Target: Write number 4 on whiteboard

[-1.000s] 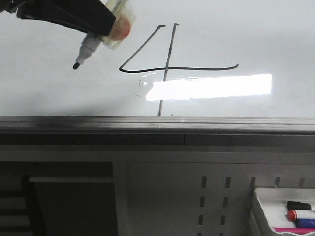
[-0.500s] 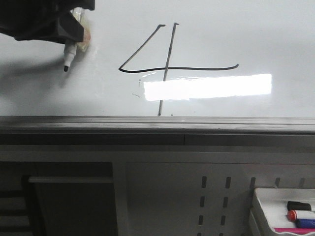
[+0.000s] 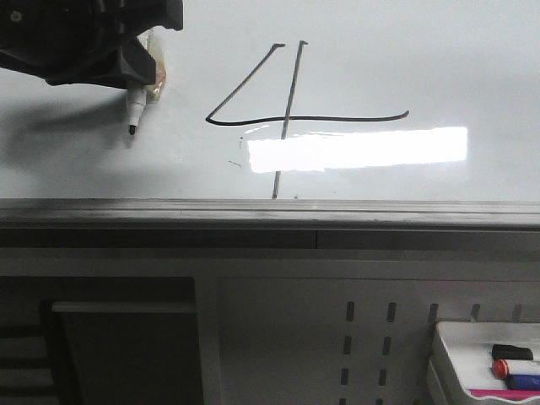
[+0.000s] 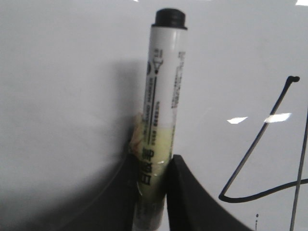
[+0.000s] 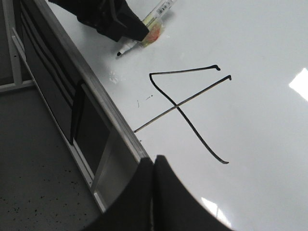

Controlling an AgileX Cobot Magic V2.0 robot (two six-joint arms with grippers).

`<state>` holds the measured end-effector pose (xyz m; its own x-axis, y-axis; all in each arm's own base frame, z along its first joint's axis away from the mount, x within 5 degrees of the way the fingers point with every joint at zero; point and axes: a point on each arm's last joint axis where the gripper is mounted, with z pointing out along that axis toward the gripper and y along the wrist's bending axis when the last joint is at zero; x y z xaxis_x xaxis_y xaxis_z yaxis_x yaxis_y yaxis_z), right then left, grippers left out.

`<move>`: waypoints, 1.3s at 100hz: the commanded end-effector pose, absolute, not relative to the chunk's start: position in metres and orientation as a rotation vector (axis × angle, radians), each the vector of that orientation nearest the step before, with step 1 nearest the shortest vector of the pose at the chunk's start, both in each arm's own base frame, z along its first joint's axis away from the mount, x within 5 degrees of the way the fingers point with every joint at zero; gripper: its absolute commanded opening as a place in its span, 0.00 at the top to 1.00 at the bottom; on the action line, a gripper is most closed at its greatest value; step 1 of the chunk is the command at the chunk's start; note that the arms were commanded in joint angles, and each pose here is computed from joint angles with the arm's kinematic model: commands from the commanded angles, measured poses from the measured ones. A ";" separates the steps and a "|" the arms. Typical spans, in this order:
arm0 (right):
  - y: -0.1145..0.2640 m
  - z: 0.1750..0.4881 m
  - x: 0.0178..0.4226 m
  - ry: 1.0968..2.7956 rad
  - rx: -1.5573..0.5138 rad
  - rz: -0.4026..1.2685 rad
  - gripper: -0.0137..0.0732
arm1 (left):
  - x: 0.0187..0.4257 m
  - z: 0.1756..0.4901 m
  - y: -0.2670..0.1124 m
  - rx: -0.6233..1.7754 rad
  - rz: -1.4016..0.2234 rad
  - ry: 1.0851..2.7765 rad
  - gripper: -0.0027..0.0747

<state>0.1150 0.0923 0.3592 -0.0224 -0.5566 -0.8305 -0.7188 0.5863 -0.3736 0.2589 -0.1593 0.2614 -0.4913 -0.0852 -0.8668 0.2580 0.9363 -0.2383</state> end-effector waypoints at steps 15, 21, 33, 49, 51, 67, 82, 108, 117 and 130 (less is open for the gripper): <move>0.092 0.372 0.115 1.631 -1.007 0.196 0.92 | 0.267 0.259 -0.158 0.040 -0.395 2.050 0.70; 0.092 0.372 0.115 1.634 -1.006 0.200 0.92 | 0.267 0.258 -0.158 0.041 -0.394 2.052 0.66; 0.092 0.372 0.115 1.634 -1.006 0.202 0.92 | 0.268 0.255 -0.159 0.042 -0.389 2.060 0.66; 0.092 0.372 0.115 1.634 -1.006 0.202 0.92 | 0.268 0.255 -0.159 0.042 -0.389 2.060 0.62; 0.092 0.372 0.115 1.634 -1.006 0.202 0.92 | 0.268 0.255 -0.159 0.042 -0.389 2.060 0.61; 0.092 0.372 0.115 1.634 -1.006 0.202 0.92 | 0.268 0.255 -0.159 0.042 -0.389 2.060 0.31; 0.092 0.372 0.115 1.634 -1.006 0.202 0.92 | 0.266 0.263 -0.157 0.036 -0.401 2.036 0.27; 0.092 0.375 0.115 1.609 -0.988 0.202 0.92 | 0.237 0.322 -0.142 0.017 -0.509 1.849 0.28; 0.090 0.379 0.113 1.573 -0.963 0.202 0.92 | 0.219 0.348 -0.132 0.058 -0.519 1.752 0.33; 0.082 0.386 0.103 1.536 -0.943 0.204 0.92 | 0.190 0.377 -0.115 0.157 -0.497 1.621 0.63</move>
